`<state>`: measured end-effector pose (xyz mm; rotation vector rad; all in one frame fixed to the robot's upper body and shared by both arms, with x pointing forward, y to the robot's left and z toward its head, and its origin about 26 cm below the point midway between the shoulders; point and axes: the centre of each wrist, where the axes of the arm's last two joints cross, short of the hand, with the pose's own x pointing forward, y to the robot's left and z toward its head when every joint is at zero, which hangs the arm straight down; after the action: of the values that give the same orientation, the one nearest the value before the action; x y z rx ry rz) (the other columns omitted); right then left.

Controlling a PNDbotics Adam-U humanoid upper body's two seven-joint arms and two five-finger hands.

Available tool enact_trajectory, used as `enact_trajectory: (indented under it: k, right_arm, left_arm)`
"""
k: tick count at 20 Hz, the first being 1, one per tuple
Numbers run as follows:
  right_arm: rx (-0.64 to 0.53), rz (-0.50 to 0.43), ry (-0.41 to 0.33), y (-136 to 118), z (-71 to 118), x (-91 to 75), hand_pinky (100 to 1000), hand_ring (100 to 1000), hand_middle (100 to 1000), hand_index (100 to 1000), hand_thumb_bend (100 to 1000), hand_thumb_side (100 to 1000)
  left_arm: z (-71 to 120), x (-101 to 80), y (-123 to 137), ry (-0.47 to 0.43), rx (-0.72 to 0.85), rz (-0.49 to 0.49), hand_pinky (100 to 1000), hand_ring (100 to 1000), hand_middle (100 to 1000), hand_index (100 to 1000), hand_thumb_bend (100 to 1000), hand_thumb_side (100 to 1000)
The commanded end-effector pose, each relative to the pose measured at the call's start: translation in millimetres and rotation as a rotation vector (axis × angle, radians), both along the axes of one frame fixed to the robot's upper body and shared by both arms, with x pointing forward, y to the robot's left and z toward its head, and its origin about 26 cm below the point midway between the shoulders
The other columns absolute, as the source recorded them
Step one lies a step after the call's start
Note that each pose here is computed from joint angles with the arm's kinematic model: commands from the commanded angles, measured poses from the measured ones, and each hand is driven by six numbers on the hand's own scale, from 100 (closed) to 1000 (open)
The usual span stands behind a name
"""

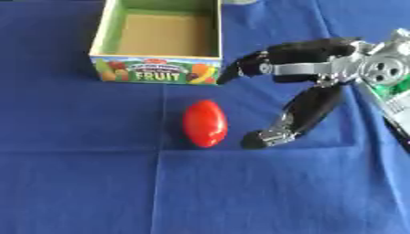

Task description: Pick up objects on the table and place them in the box.

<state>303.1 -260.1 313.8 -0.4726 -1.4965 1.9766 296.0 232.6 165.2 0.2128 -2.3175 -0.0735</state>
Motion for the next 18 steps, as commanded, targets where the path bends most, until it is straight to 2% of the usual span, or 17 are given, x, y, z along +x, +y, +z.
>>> enact_trajectory:
  k: [1, 6, 7, 8, 15, 18]
  right_arm:
    - [-0.015, -0.002, -0.035, 3, 13.8, -6.3, 901, 977, 929, 1000, 479, 721]
    - [-0.014, -0.026, -0.019, 9, 14.4, 0.2, 896, 976, 925, 1000, 479, 730]
    - [-0.01, -0.031, -0.012, 9, 13.8, 2.8, 896, 976, 924, 1000, 455, 731]
    - [-0.006, -0.036, -0.007, 9, 13.3, 5.1, 896, 976, 924, 1000, 478, 730]
    - [0.014, -0.045, 0.001, 7, 12.6, 13.8, 895, 977, 922, 1000, 478, 730]
    - [0.026, -0.049, 0.032, 7, 7.6, 20.1, 890, 979, 919, 1000, 476, 727]
  left_arm:
    - [6.9, -2.0, -2, -0.025, 0.005, -0.017, 426, 576, 626, 813, 100, 1000]
    - [7.7, -1.7, -3, -0.027, 0.003, -0.023, 427, 576, 627, 813, 100, 1000]
    - [8.0, -1.5, -3, -0.028, 0.003, -0.024, 426, 576, 627, 813, 100, 1000]
    - [8.2, -1.4, -3, -0.028, 0.003, -0.025, 426, 576, 627, 813, 100, 1000]
    - [9.2, -1.1, -4, -0.03, 0.001, -0.028, 427, 576, 627, 813, 100, 1000]
    - [10.7, -0.5, -6, -0.035, -0.001, -0.034, 427, 576, 628, 812, 100, 1000]
